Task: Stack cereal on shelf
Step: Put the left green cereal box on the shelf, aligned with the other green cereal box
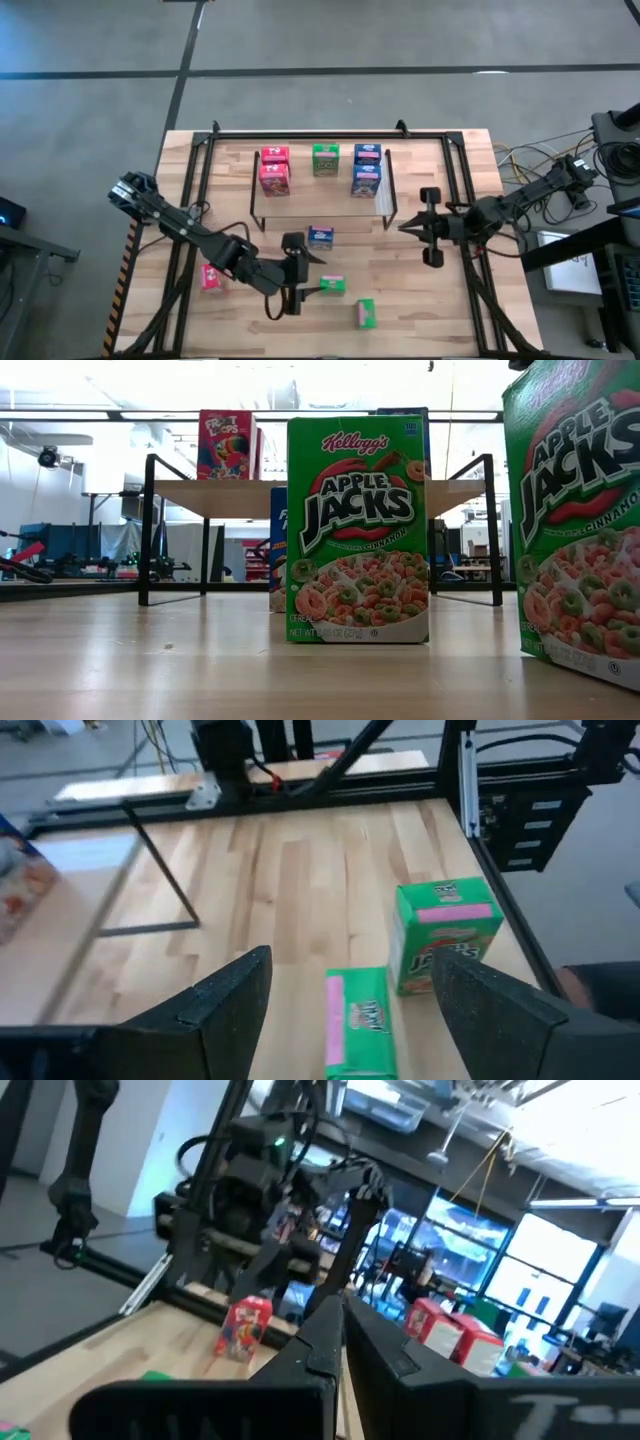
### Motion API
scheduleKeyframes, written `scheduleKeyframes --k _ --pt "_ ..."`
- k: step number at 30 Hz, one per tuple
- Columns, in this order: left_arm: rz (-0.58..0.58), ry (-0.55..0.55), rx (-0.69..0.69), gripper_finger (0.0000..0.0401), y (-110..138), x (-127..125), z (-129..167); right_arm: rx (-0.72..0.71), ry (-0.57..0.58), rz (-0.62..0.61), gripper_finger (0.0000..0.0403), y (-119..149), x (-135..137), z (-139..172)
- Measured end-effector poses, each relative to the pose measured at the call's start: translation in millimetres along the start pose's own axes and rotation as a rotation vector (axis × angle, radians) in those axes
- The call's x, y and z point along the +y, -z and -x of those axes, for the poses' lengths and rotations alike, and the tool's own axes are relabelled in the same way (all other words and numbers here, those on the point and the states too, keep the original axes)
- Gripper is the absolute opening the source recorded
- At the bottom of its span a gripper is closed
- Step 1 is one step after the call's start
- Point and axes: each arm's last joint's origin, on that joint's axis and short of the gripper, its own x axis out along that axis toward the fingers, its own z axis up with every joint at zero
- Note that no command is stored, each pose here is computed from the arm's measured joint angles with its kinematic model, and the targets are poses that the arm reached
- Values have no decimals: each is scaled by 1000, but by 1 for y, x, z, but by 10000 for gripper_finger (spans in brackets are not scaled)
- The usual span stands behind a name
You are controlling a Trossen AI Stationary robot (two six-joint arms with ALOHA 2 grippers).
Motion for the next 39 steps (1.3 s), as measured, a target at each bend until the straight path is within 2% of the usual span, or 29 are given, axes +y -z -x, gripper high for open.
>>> scheduleKeyframes --k 5,15,22,30,39 --pt "19 18 39 274 4 -10 -19 -34 19 11 9 -2 -4 8" --pt "-32 10 212 319 21 -25 -52 -52 29 19 9 -5 -6 11" --pt "-18 -15 266 320 35 -27 -63 -49 27 2 9 -5 -6 11" --pt "-1 -56 261 319 38 -26 -63 -42 22 -8 9 -4 -5 10" --pt "23 -97 271 301 56 -21 -67 -37 20 -6 9 -4 -5 10"
